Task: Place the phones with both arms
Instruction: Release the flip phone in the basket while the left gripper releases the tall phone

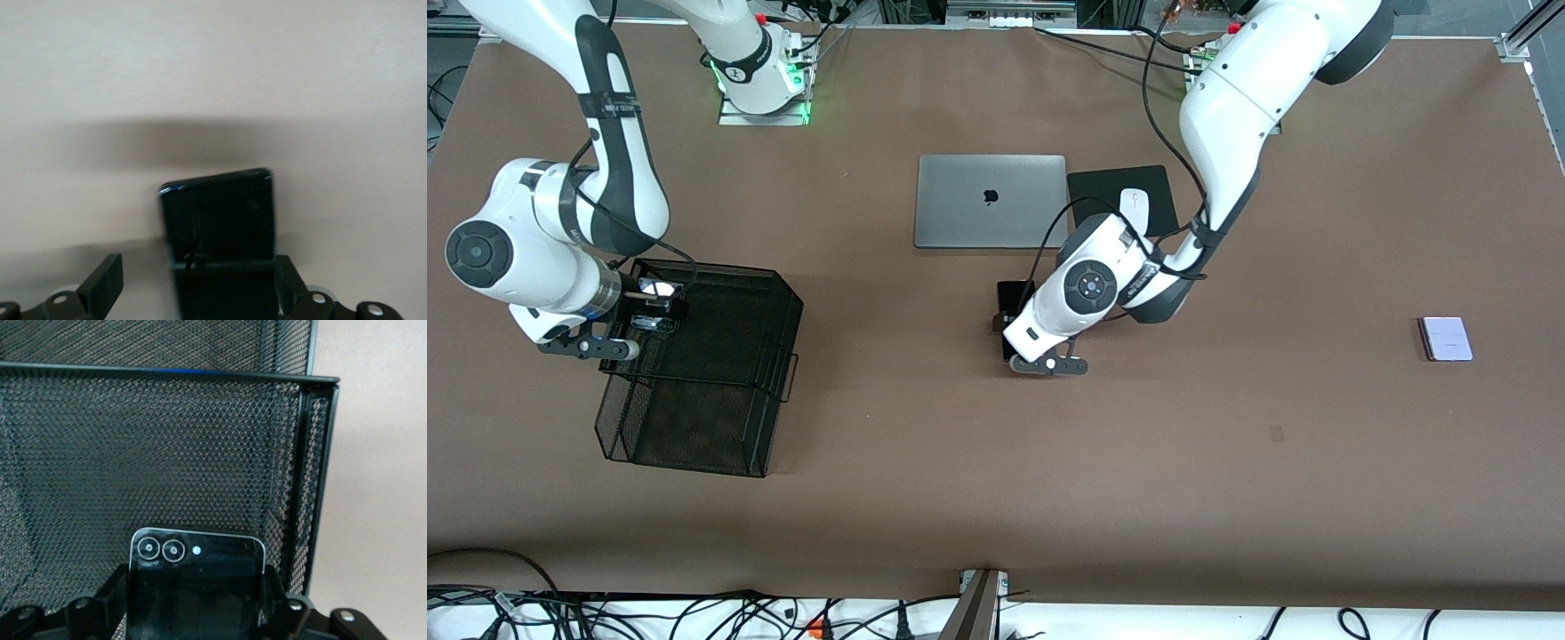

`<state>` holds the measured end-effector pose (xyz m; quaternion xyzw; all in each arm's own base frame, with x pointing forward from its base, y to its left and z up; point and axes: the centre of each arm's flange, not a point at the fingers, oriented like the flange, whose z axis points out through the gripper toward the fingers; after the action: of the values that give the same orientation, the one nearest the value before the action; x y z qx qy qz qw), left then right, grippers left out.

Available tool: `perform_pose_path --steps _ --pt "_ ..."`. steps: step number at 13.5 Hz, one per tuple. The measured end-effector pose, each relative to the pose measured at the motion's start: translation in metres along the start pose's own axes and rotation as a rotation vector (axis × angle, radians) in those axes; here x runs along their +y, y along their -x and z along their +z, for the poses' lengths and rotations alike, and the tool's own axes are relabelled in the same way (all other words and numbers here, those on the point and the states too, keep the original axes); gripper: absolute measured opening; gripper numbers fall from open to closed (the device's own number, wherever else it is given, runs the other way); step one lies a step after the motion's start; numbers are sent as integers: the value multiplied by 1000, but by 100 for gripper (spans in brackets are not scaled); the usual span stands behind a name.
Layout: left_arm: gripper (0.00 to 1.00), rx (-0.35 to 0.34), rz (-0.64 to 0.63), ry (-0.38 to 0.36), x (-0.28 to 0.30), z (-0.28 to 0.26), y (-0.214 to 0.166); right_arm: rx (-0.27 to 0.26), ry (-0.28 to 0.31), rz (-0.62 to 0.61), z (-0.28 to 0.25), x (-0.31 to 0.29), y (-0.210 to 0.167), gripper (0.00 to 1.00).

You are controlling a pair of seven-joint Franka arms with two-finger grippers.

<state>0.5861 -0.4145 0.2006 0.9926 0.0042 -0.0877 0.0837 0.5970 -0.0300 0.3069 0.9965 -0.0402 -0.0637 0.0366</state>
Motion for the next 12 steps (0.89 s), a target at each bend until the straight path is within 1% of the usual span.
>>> perform_pose_path --steps 1,2,3,4,6,7,8,9,10,11,12 --pt "100 -35 -20 -38 -13 -25 -3 11 -1 5 -5 3 -3 96" --pt "100 -72 -52 -80 -35 -58 -7 25 -3 7 -14 5 -7 100" --pt "100 -110 -98 -119 -67 -92 -12 31 -5 5 -26 4 -11 100" --pt "100 -151 -161 -152 -111 -124 -19 23 -9 -2 -44 0 -15 100" --pt "100 -226 -281 -218 -214 -160 -33 4 -19 -23 -96 -11 -21 100" --pt "100 -244 -289 -271 -267 -166 -39 8 -27 -41 -124 -20 -22 100" --pt "100 -257 -264 -317 -319 -169 -44 24 -47 -57 -150 -35 -21 100" --pt "100 -268 -241 -335 -359 -171 -47 41 -80 -60 -168 -54 -20 100" --pt "100 -278 -233 -333 -398 -175 -48 50 -110 -50 -181 -79 -17 100" --pt "100 -285 -233 -316 -436 -181 -47 52 -124 -47 -189 -110 -12 100" --pt "100 -280 -241 -288 -479 -187 -44 49 -125 -52 -191 -151 -2 100"
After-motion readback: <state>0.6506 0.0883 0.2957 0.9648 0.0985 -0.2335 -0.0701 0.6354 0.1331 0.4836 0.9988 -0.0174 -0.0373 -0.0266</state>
